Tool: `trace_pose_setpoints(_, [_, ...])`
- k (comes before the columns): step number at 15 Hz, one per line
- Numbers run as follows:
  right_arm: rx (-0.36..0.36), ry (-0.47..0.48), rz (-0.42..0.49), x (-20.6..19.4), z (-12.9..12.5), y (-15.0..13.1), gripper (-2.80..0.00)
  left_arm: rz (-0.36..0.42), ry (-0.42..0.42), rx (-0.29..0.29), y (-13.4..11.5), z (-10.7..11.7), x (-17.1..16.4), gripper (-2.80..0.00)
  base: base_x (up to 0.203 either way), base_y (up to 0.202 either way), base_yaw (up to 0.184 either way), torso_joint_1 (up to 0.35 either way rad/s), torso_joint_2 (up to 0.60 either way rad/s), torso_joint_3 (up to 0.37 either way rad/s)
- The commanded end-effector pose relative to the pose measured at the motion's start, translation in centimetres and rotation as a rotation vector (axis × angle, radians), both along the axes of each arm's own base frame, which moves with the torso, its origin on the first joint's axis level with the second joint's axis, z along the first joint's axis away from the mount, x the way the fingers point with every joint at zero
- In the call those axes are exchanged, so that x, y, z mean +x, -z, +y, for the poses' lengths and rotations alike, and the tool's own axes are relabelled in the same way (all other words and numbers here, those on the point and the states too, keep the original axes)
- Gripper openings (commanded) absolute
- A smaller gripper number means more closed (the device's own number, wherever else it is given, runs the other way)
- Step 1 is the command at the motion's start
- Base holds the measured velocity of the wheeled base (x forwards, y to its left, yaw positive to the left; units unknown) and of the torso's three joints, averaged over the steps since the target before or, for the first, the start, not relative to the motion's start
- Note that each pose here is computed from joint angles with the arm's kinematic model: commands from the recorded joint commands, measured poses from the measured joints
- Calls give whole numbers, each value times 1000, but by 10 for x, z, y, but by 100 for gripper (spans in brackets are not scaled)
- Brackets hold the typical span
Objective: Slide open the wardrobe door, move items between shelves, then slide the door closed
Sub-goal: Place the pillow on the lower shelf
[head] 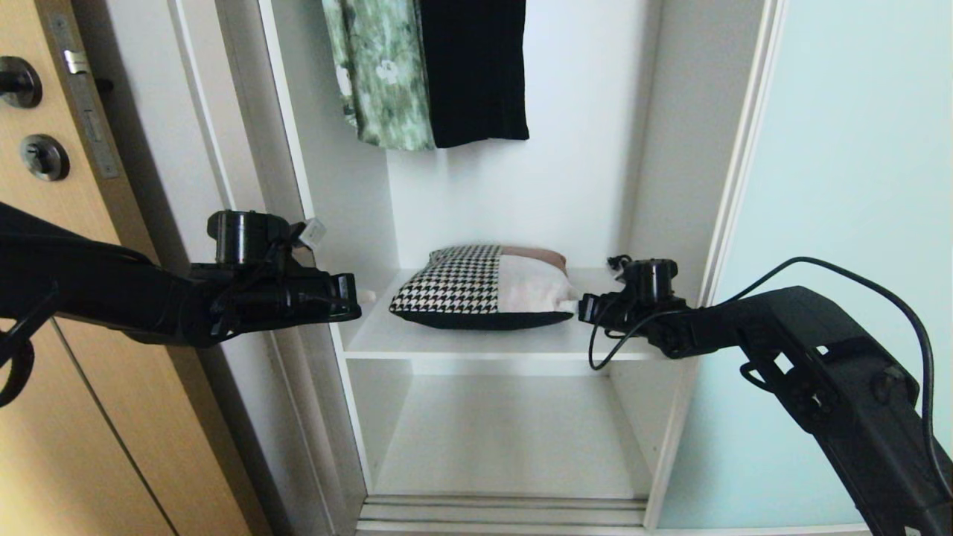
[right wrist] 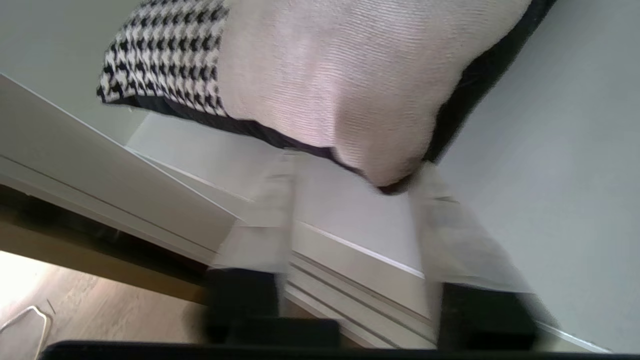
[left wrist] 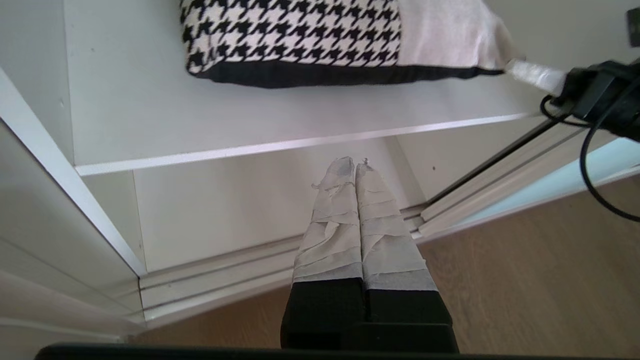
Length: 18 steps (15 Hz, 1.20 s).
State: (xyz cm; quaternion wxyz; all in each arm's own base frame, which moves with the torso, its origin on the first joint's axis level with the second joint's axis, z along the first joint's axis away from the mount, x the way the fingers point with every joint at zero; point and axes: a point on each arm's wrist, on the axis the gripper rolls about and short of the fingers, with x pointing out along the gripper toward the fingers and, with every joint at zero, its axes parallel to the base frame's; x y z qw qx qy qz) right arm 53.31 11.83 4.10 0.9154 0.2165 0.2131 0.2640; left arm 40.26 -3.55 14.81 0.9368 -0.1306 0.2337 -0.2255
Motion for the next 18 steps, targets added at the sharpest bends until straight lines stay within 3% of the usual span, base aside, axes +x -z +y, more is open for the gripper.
trace_pose_setpoints(1, [5, -8, 2, 0, 0, 1, -280, -9, 2, -4, -2, 0, -1, -280, 0, 0, 0, 0, 0, 0])
trace_pose_setpoints(7, [4, 12, 47, -1, -9, -3, -280, 38, 0, -22, 5, -9, -4, -280, 0, 0, 0, 0, 0, 0])
trace_pose_setpoints(13, [-8, 35, 208, -31, -52, -39, -280, 139, -11, -15, 16, -9, -14, -280, 0, 0, 0, 0, 0, 0])
trace_pose_setpoints(18, [-33, 39, 264, -56, -72, -40, -280, 204, -32, -43, 29, -10, -7, -280, 0, 0, 0, 0, 0, 0])
